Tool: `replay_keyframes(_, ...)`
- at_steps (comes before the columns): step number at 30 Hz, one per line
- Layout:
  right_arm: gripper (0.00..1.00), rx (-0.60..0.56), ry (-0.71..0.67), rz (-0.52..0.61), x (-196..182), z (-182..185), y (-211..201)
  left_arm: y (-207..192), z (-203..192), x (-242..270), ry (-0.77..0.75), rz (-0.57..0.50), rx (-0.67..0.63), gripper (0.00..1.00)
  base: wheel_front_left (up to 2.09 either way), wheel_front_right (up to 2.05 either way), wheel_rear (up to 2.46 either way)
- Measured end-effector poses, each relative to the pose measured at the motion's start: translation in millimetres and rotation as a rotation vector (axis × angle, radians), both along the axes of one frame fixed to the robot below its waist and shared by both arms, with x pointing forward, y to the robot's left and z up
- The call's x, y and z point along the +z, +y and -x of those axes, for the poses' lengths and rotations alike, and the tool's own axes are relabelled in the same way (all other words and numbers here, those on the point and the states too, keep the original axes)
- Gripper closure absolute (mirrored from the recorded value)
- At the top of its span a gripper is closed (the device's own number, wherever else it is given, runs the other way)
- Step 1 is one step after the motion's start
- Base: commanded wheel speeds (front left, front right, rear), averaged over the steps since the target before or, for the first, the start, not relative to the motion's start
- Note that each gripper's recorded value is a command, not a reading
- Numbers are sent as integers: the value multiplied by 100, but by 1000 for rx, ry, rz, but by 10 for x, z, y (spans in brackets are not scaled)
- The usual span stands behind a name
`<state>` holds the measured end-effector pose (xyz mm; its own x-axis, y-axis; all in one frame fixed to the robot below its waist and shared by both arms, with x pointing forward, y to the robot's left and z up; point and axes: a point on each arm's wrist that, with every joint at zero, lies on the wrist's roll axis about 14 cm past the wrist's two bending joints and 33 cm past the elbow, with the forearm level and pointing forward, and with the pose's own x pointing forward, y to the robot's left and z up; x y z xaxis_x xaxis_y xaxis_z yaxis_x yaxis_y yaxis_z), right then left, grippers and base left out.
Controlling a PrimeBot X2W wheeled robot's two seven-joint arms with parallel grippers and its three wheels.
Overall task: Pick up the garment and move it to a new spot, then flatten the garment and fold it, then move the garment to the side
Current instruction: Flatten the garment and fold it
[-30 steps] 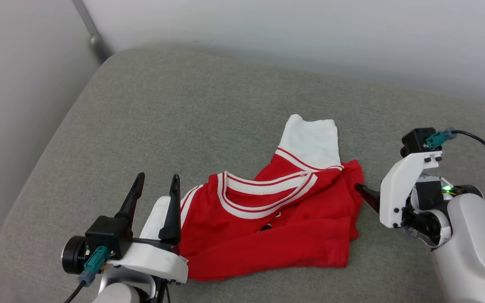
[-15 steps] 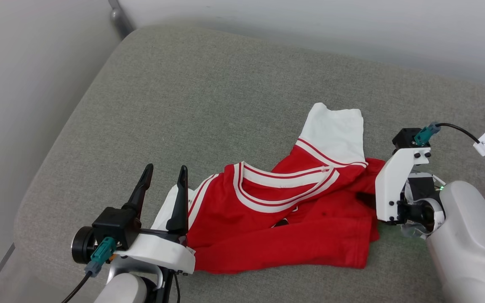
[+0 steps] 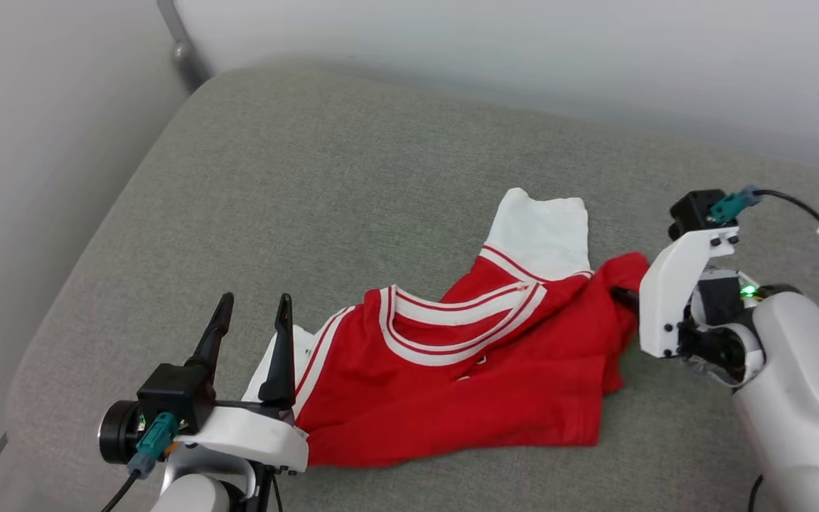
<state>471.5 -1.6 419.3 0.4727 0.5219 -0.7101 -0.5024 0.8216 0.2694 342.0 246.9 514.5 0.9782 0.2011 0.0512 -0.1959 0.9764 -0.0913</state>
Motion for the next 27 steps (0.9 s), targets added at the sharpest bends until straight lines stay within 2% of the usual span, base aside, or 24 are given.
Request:
replay_keyframes(5, 100, -72, -106, -19, 262, -102, -344, -57, -12, -8, 0, -1, -23, 0, 0, 0, 0)
replay_keyframes(11, 100, -243, -173, 13, 375, 83, -1158, -201, -77, 16, -3, -9, -75, 0, 0, 0, 0)
replay_keyframes(18, 100, -485, -101, 44, 172, 864, -1896, -425, -196, 50, -1, -14, -153, 0, 0, 0, 0)
replay_keyframes(25, 100, -695, 91, 68, -299, 1941, -2234, -620, -279, 111, -9, -17, -216, 0, 0, 0, 0)
replay_keyframes(26, 79, -695, 91, 68, -299, 1941, -2234, -620, -279, 111, -9, -17, -216, 0, 0, 0, 0)
replay_keyframes(27, 29, -721, 88, 74, -335, 2035, -2290, -648, -278, 106, -4, -15, -226, 0, 0, 0, 0)
